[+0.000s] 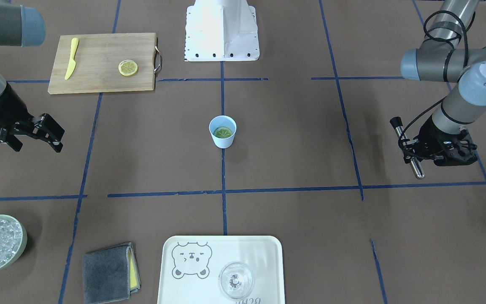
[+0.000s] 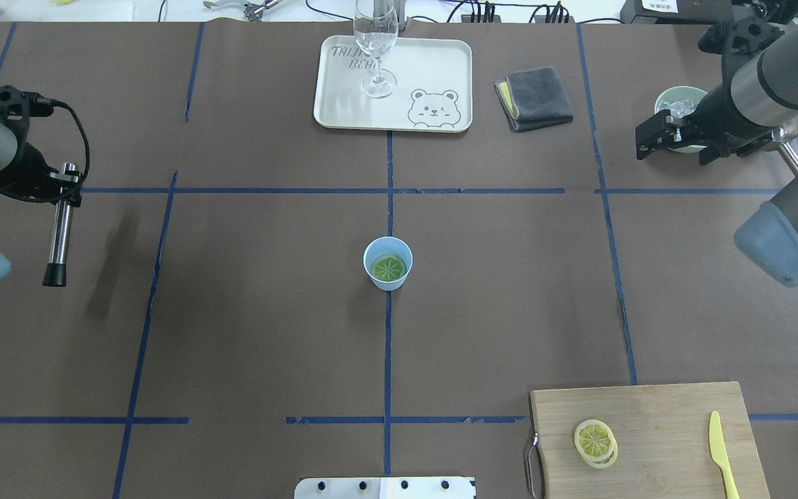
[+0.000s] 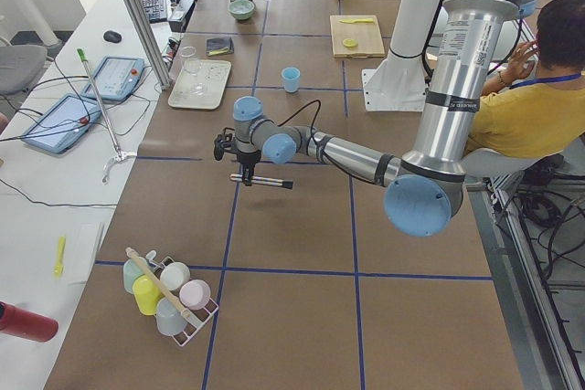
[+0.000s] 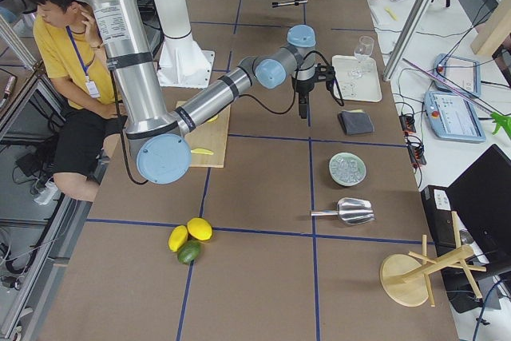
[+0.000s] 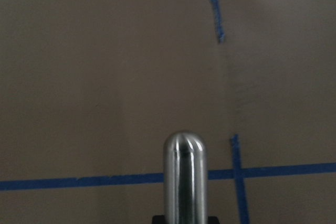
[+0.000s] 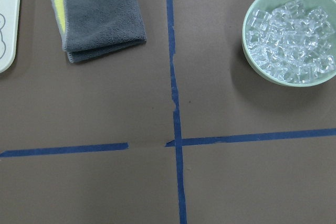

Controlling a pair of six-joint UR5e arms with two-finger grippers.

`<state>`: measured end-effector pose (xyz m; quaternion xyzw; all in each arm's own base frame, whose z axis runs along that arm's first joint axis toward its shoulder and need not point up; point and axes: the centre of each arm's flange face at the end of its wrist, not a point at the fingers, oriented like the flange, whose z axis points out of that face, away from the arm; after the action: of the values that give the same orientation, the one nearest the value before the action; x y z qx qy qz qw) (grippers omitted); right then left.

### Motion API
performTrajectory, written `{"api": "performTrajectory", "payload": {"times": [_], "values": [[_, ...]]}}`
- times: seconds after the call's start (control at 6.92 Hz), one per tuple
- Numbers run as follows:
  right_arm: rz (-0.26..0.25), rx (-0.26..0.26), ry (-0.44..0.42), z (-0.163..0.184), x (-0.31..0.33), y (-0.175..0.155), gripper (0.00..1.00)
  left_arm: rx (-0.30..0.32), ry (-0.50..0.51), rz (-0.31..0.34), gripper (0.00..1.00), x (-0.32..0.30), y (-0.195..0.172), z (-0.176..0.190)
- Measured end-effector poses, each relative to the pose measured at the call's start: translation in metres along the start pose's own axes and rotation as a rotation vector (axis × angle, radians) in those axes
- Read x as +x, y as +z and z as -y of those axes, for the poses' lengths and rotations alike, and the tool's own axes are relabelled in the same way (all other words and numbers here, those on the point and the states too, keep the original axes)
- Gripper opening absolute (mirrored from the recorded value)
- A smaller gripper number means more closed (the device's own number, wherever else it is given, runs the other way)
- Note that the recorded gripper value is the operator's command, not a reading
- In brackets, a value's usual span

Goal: Squeeze lemon into cup
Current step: 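Lower the rod onto the table and open the left gripper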

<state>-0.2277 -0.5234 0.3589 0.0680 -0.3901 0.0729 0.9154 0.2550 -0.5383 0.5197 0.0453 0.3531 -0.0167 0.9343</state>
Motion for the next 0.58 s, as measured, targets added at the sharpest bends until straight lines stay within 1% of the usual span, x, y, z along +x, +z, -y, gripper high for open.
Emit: {"api": "performTrajectory", "payload": {"times": [0.29, 0.58], "values": [[0.008, 0.007, -0.004, -0.001, 0.002, 0.000, 1.00, -0.033, 0.000, 0.029, 0.00, -0.012, 0.016, -0.003], [0.010, 0.008, -0.005, -0.001, 0.002, 0.001, 1.00, -0.046, 0.048, 0.033, 0.00, -0.014, 0.020, -0.004]]}}
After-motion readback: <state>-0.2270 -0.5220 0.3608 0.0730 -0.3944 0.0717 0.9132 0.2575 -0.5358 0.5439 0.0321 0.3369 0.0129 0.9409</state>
